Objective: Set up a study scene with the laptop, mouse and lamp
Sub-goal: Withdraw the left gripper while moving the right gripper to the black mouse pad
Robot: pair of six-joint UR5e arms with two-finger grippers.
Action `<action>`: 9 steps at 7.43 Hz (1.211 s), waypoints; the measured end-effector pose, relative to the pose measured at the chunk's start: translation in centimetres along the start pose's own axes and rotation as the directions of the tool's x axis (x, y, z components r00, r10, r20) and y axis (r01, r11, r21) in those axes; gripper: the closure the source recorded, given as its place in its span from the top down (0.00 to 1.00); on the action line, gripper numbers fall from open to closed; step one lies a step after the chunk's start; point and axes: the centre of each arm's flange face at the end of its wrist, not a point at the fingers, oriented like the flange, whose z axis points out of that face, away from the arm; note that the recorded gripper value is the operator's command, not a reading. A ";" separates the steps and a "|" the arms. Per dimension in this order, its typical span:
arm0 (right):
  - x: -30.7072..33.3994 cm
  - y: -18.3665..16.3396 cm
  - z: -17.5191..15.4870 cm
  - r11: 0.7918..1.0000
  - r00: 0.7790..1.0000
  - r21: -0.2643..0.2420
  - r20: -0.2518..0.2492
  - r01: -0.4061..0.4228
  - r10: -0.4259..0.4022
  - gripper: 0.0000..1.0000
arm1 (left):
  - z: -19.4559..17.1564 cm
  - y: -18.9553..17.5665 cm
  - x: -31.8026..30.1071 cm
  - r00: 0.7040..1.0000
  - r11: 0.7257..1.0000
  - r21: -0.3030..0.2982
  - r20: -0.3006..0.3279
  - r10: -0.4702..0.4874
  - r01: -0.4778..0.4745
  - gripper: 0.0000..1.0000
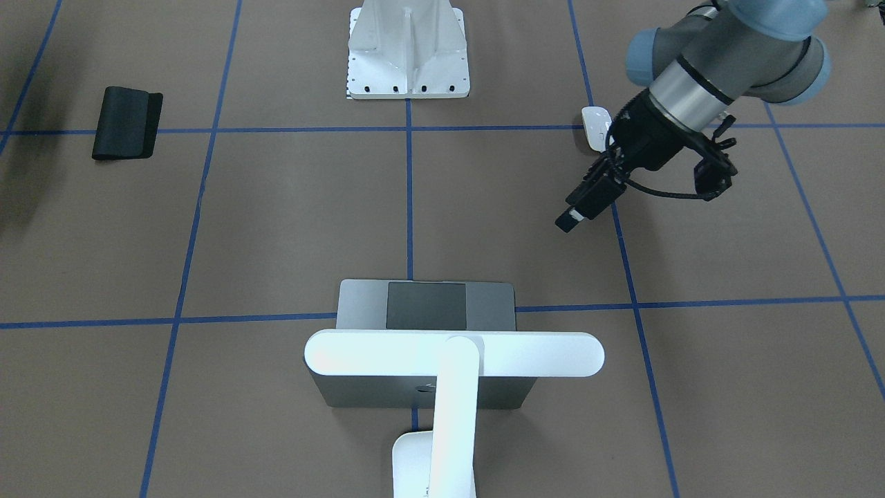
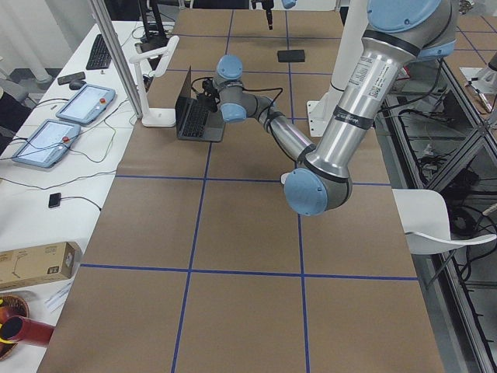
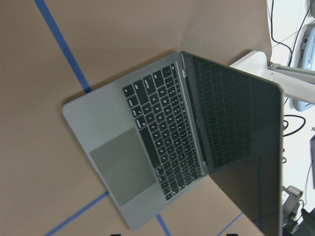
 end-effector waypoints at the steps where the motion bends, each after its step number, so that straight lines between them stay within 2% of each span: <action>1: 0.0 0.1 0.1 1.000 1.000 -0.004 0.007 -0.009 0.009 1.00 | -1.4 -2.7 -2.0 0.996 0.997 0.008 0.036 0.079 -0.079 0.83; 3: 0.1 0.3 0.3 1.000 1.000 -0.014 0.019 -0.021 0.021 1.00 | -3.3 -7.7 -6.4 0.962 0.967 0.035 0.124 0.245 -0.251 0.89; 4: 0.2 0.3 0.4 1.000 0.999 -0.017 0.021 -0.024 0.024 1.00 | -4.2 -10.3 -8.7 0.922 0.936 0.042 0.189 0.337 -0.350 0.92; 6: 0.2 0.3 0.5 0.999 0.999 -0.020 0.024 -0.029 0.029 1.00 | -6.4 -14.9 -13.6 0.814 0.851 0.012 0.298 0.498 -0.525 0.93; 7: 0.1 0.4 0.6 0.999 0.998 -0.028 0.042 -0.041 0.042 1.00 | -7.3 -16.5 -15.8 0.756 0.805 -0.021 0.330 0.565 -0.593 0.96; 9: -0.6 0.5 0.7 0.996 0.991 -0.056 0.114 -0.064 0.070 1.00 | -8.7 -18.6 -19.6 0.649 0.717 -0.103 0.353 0.674 -0.689 0.96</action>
